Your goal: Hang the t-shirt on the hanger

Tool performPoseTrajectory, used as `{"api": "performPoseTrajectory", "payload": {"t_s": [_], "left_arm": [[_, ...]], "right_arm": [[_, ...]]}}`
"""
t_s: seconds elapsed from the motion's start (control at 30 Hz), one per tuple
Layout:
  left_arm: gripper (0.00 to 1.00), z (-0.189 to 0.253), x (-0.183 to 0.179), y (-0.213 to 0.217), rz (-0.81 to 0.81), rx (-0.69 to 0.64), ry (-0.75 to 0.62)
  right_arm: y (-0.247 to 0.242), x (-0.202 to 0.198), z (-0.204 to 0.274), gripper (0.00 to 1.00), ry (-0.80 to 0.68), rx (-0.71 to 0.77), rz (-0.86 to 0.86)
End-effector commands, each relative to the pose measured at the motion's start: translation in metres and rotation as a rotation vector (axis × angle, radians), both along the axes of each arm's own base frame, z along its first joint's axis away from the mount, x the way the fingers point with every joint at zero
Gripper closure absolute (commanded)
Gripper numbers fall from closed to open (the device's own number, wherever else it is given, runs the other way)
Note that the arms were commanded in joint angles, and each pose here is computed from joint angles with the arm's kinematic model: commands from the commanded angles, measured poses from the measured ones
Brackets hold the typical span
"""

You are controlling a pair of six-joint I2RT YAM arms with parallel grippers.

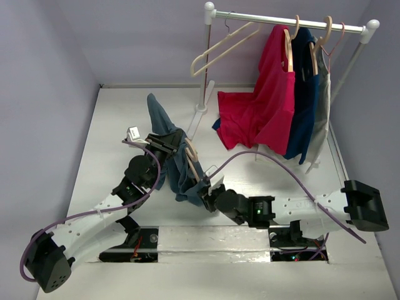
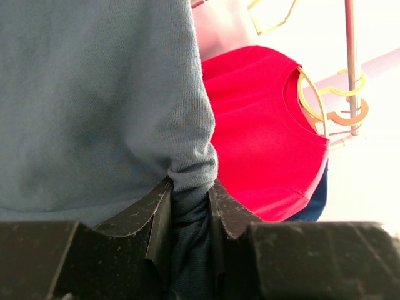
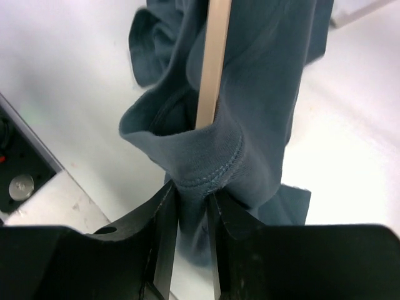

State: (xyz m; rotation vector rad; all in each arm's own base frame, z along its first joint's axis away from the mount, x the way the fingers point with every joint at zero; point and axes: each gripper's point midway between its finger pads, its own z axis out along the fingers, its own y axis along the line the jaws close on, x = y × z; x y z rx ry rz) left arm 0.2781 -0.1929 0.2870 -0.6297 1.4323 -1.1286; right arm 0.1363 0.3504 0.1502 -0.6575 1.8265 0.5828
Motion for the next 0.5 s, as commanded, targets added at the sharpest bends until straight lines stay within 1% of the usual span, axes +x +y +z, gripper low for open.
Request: {"api": "performPoseTrajectory", "payload": {"t_s": [0.0, 0.2, 0.33, 0.47], "left_arm": [[1.00, 0.027, -0.009, -0.002, -0.045, -0.113, -0.067], [1.00, 0.031, -0.013, -0.001, -0.056, -0.120, -0.071], [1.00, 0.034, -0.016, -0.002, -0.069, -0.126, -0.074], [1.00, 0.033, -0.018, -0.004, -0.087, -0.130, -0.068]], "right_arm": [[0.017, 0.012, 0.046, 0.69, -0.070, 0.097, -0.048], [0.020, 0.019, 0.040, 0.69, -0.097, 0.058, -0.083], [0.022, 0.021, 0.037, 0.69, -0.108, 0.052, -0.086], [0.021, 0.032, 0.042, 0.69, -0.128, 0.054, -0.109]]}}
